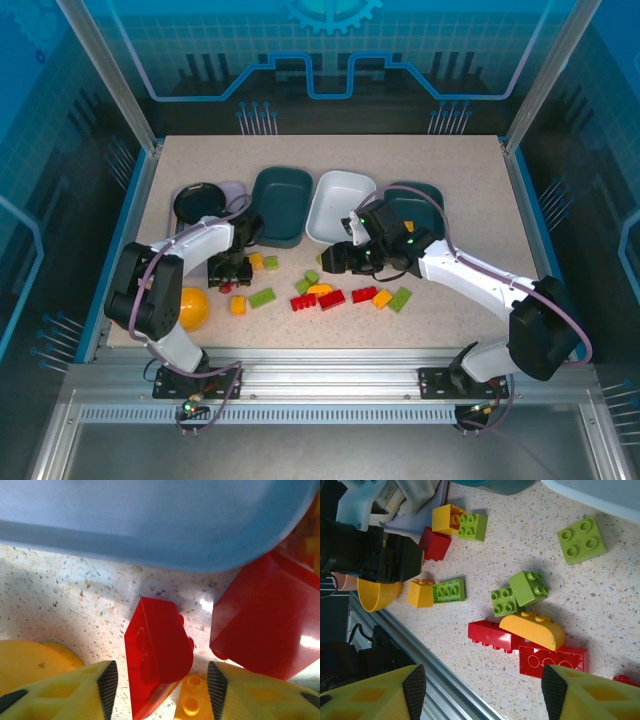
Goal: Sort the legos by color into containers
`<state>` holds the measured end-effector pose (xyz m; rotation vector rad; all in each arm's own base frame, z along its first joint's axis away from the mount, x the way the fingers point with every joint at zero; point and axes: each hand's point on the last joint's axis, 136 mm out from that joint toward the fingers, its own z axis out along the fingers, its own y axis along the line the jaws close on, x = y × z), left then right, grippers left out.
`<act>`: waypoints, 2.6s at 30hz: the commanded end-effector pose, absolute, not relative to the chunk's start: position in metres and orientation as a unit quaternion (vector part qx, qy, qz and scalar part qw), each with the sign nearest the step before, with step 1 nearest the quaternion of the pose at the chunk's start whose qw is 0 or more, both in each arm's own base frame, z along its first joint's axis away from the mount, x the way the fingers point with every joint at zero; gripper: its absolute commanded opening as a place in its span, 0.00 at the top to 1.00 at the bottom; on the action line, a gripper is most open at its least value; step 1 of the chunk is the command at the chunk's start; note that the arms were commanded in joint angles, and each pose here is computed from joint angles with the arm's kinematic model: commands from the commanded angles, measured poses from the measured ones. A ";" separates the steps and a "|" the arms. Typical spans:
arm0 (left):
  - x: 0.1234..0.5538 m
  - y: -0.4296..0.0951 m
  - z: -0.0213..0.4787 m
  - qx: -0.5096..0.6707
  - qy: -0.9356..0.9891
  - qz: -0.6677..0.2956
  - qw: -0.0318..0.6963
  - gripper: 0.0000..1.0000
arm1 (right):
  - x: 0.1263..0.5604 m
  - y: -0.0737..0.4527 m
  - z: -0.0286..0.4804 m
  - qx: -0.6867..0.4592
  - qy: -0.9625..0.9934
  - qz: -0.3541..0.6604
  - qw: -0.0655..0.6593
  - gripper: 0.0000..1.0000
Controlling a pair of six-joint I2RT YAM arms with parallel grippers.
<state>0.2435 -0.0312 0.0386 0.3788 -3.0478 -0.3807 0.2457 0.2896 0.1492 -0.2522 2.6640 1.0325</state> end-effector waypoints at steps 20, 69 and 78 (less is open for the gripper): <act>0.245 -0.036 0.025 0.130 -0.985 -0.101 0.042 0.59 | 0.247 0.292 0.152 -0.086 0.922 0.354 0.135 0.35; 0.240 -0.034 0.005 0.601 -0.799 0.019 -0.021 0.48 | 0.234 0.322 0.185 -0.148 0.867 0.456 0.133 0.30; 0.246 -0.030 0.025 0.592 -0.803 0.033 -0.059 0.69 | 0.235 0.320 0.185 -0.145 0.869 0.452 0.138 0.31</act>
